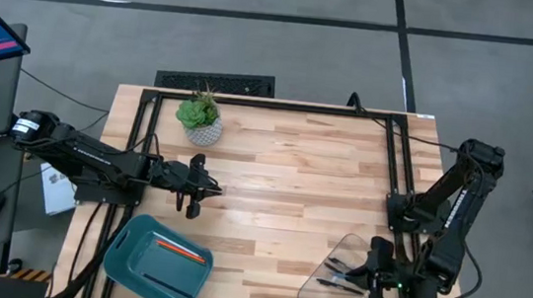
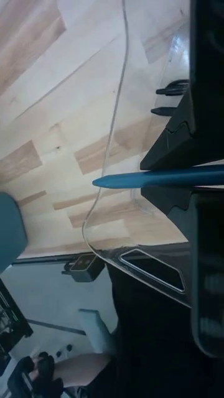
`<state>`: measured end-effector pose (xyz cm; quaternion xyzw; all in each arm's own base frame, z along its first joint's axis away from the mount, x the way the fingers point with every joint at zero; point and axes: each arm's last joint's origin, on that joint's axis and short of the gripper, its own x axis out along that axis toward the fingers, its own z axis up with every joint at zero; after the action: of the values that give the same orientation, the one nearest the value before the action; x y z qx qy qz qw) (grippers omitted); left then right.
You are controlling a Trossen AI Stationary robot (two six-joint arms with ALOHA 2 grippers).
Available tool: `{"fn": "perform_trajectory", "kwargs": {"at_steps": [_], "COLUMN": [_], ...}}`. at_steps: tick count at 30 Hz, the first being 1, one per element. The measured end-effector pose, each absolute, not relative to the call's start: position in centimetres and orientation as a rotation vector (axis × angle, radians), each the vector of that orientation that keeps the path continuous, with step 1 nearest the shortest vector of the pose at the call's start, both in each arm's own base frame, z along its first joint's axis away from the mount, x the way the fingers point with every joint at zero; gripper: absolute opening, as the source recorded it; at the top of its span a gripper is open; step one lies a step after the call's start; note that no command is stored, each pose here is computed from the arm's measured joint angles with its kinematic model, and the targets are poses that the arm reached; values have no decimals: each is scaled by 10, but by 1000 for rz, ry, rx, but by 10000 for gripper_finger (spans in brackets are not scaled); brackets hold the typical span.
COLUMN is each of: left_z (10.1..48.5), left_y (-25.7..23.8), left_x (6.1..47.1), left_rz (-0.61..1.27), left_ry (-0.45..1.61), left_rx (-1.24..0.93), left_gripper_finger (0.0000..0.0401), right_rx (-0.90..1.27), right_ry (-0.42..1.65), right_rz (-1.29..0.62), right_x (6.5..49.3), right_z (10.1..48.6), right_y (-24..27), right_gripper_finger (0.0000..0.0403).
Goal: Sort pens & pencils
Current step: Put the blue pen into the transparent bin
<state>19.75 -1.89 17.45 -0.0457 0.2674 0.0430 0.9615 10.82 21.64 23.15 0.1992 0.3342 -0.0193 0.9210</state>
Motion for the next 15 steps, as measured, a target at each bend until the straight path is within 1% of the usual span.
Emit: {"fn": "perform_trajectory", "kwargs": {"at_steps": [8, 15], "left_z": [175, 174], "left_y": [-19, -19], "left_x": [197, 197], "left_rz": [87, 86], "left_ry": [542, 542], "left_rx": [-92, -98], "left_gripper_finger": [45, 45], "right_rx": [424, 478], "right_ry": [709, 741], "right_rz": [-26, -112], "right_x": [101, 96], "right_z": [227, 204], "right_y": [219, 208], "right_gripper_finger": [62, 62]}}
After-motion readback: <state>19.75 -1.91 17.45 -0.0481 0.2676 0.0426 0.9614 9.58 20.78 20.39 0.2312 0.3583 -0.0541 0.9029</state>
